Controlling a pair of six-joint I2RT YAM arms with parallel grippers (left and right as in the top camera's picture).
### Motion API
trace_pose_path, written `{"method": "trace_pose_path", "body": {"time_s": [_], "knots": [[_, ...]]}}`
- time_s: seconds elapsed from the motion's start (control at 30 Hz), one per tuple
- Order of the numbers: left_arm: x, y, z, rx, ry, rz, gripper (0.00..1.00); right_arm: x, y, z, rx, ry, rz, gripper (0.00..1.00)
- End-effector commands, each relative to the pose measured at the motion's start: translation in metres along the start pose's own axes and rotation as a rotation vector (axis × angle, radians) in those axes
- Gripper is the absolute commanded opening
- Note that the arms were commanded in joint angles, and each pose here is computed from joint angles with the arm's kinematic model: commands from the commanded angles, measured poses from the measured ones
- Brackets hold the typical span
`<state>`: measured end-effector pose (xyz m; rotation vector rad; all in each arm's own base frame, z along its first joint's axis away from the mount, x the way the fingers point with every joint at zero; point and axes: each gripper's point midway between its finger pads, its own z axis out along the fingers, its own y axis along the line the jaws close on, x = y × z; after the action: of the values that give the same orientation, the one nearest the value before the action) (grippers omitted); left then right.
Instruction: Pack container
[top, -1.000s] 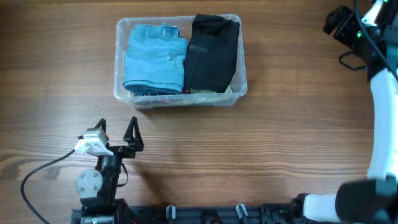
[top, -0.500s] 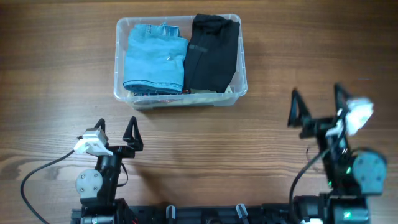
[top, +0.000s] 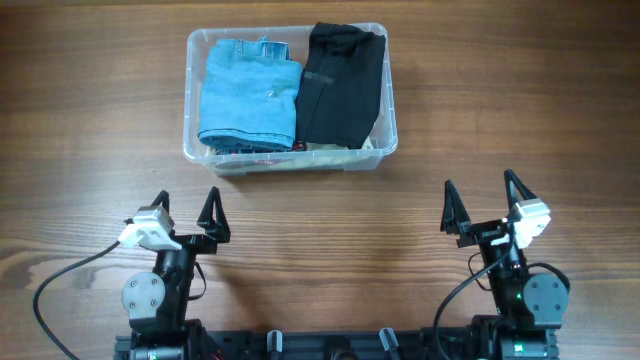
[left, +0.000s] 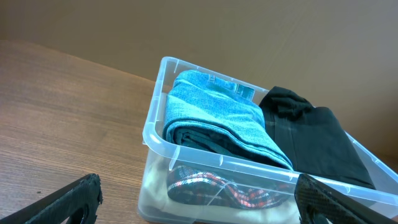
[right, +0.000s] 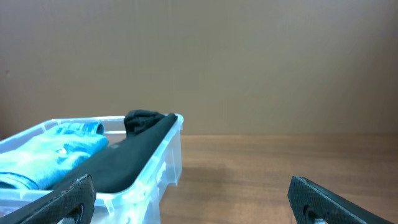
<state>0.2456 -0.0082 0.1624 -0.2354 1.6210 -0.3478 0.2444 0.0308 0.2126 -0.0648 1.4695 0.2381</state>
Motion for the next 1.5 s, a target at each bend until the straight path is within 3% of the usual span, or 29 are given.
{"method": "trace_pose_path", "body": {"time_s": [0.0, 0.17, 0.27, 0.4, 0.53, 1.47], "knots": [[0.002, 0.0, 0.0, -0.001, 0.003, 0.001, 1.0, 0.014, 0.002, 0.0, -0.017, 0.012, -0.017, 1.0], [0.002, 0.0, 0.0, -0.001, 0.003, 0.001, 1.0, 0.011, -0.003, -0.003, 0.011, -0.005, -0.021, 1.0], [0.002, 0.0, 0.0, -0.001, 0.003, 0.001, 1.0, 0.029, -0.01, -0.004, 0.052, 0.07, -0.008, 1.0], [0.002, 0.0, 0.0, -0.001, 0.003, 0.001, 1.0, 0.033, -0.01, -0.004, 0.046, 0.089, -0.16, 1.0], [0.002, 0.0, 0.0, -0.001, 0.003, 0.001, 1.0, 0.033, -0.01, -0.004, 0.044, 0.09, -0.189, 1.0], [0.002, 0.0, 0.0, -0.001, 0.003, 0.001, 1.0, 0.035, -0.011, -0.004, 0.045, 0.097, -0.183, 1.0]]}}
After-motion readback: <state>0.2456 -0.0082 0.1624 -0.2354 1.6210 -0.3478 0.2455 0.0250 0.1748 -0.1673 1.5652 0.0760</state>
